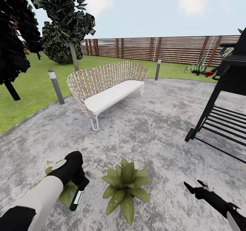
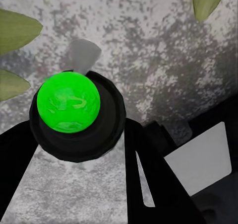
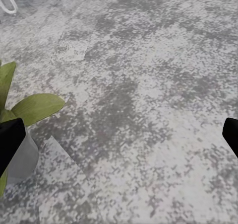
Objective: Pick up the pesticide atomizer in the garden and spray insectifuge to fully cover both potted plants in the garden.
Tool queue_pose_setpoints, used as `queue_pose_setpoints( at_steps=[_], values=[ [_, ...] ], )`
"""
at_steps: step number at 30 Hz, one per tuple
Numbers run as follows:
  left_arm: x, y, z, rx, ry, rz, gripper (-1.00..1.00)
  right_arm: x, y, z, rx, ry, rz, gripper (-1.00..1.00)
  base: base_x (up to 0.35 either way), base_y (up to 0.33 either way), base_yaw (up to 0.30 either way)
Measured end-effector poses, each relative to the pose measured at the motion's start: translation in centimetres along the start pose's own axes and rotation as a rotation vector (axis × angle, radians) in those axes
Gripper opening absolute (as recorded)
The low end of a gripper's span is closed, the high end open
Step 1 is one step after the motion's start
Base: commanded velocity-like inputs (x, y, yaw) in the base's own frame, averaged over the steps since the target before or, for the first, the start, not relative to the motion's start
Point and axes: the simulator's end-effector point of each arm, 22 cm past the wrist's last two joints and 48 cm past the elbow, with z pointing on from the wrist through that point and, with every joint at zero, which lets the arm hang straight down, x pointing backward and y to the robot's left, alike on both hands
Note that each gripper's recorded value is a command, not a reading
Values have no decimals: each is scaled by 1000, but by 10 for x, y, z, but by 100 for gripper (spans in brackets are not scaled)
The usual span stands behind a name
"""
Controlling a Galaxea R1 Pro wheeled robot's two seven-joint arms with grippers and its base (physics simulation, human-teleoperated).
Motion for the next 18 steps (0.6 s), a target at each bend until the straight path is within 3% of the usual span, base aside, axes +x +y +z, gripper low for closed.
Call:
queue_pose_setpoints(
  at_steps=[4,14,18],
  values=[
    [-2,-3,0,4,-2,2,-100,0,0,0,0,-1,0,100,196,41,0],
    [-1,-2,1,0,1,4,-100,0,0,0,0,1,0,100,11,2,0],
    [2,-2,3,1,9,3,-100,1,0,0,0,1,0,100,0,0,-153]
  ],
)
